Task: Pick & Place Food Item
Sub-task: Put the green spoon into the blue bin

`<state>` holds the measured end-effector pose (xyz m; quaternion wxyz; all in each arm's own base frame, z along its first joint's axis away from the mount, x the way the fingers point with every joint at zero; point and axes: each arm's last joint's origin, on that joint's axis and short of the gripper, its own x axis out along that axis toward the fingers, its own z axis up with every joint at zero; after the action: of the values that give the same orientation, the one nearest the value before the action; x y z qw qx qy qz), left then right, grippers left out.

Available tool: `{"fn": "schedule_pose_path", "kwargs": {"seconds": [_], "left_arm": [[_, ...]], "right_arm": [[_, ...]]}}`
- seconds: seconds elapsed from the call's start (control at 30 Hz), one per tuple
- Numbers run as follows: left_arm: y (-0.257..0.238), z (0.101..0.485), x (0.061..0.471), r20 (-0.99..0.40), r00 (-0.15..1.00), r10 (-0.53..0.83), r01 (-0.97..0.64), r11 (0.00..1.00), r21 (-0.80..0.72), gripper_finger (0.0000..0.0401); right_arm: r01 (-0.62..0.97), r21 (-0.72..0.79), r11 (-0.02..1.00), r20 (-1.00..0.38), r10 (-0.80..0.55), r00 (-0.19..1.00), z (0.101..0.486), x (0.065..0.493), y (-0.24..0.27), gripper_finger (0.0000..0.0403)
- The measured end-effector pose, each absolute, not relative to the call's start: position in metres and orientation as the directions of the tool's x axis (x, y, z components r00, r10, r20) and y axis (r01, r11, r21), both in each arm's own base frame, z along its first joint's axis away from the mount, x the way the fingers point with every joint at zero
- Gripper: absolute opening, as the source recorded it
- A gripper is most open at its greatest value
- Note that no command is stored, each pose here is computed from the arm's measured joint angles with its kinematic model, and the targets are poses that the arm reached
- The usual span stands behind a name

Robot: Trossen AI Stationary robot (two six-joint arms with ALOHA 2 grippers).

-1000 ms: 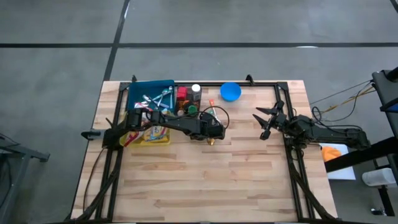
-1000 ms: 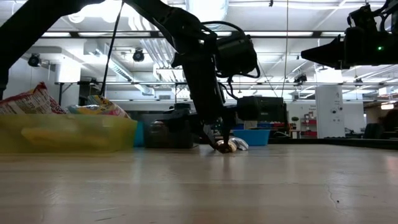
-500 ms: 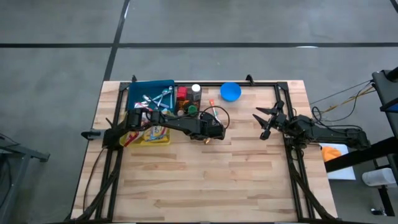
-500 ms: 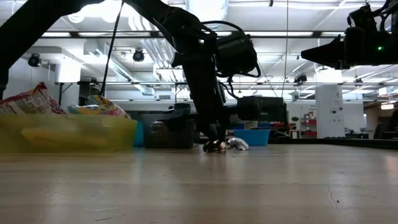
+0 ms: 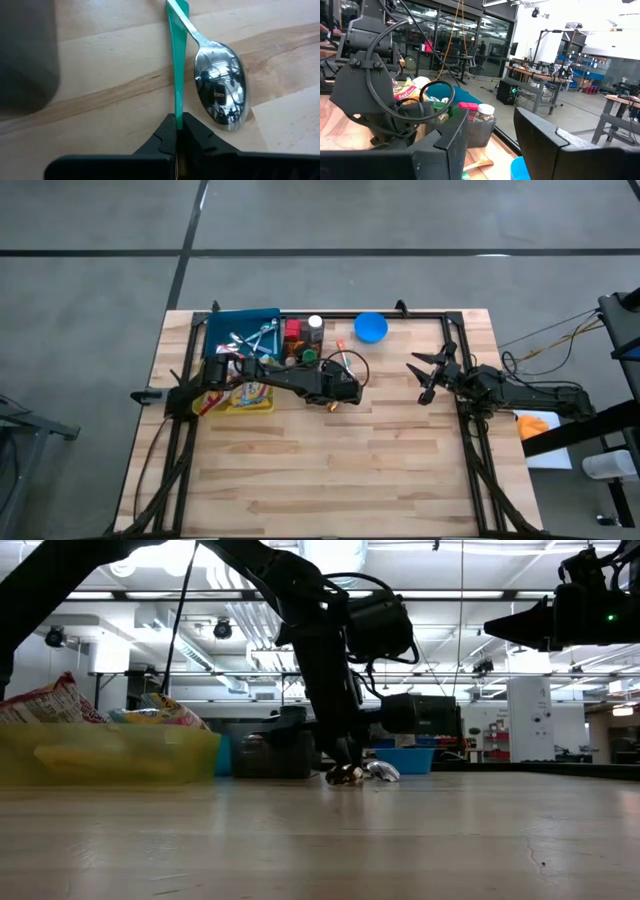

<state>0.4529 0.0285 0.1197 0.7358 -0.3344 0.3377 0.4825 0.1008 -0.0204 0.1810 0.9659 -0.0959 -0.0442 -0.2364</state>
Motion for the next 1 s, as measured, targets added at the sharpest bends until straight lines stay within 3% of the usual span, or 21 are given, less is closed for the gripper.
{"fn": "schedule_pose_path", "kwargs": {"seconds": [0.7,1.0], "left_arm": [[0.027,0.187,0.441,-0.775,0.398,0.490,-0.908,0.332,-0.256,0.0009],[0.024,0.190,0.440,-0.774,0.403,0.488,-0.905,0.339,-0.257,0.0009]], "right_arm": [[0.465,-0.165,0.870,0.130,-0.448,0.884,0.181,0.101,-0.020,0.0157],[0.465,-0.164,0.870,0.130,-0.448,0.885,0.181,0.101,-0.020,0.0157]]}}
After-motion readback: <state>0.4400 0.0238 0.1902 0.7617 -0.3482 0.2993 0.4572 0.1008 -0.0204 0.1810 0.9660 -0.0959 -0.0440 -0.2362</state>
